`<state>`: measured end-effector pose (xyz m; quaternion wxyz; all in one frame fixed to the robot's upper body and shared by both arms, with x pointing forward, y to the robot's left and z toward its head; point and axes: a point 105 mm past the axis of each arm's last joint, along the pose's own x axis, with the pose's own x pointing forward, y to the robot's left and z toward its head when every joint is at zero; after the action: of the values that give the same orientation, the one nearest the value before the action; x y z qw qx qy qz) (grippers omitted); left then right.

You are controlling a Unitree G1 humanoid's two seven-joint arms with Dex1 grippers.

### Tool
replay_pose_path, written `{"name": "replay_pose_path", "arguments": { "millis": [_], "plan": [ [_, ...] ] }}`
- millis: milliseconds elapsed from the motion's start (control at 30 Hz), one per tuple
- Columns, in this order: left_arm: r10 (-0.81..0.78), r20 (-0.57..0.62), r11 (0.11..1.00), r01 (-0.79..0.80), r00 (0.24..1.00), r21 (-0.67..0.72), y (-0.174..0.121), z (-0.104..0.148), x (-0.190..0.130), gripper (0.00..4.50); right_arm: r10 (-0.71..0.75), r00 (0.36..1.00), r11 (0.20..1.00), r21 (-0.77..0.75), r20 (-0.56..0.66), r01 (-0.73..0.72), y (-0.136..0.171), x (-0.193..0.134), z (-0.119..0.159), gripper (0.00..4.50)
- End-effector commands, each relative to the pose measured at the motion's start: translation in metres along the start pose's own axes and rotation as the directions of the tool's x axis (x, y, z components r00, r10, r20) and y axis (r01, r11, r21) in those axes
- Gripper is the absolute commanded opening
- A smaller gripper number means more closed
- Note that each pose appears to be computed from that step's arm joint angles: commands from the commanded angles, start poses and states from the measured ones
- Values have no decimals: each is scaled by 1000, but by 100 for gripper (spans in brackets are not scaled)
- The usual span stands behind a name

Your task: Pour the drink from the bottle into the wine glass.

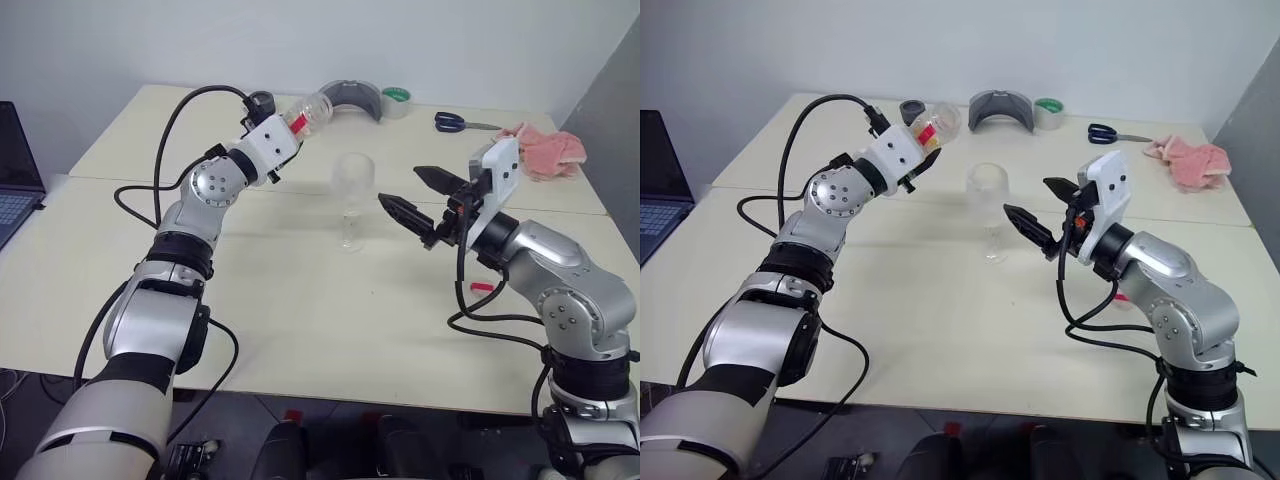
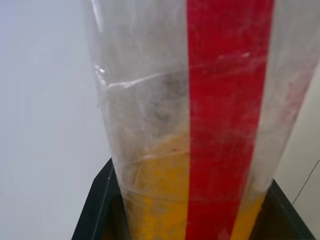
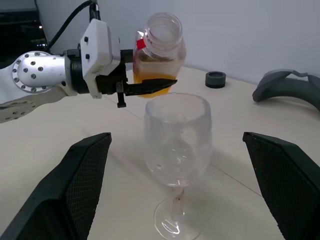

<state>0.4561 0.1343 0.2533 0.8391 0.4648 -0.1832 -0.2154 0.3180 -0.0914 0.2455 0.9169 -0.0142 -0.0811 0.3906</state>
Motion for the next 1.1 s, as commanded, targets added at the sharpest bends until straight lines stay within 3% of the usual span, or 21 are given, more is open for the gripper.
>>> {"name": "replay_pose_path", "arguments": {
  "millis": [33,500,1100],
  "plan": [
    [51,70,992,-58,996,112,25,24,4,167,-11,998,999,-46,66,14,0,1,17,450],
    [5,117,948,-42,993,316,33,42,9,167,-14,996,998,-56,89,19,0,7,23,450],
    [-32,111,863,-29,993,505,41,43,3,167,-2,996,999,-50,86,7,1,5,15,450]
  ]
}}
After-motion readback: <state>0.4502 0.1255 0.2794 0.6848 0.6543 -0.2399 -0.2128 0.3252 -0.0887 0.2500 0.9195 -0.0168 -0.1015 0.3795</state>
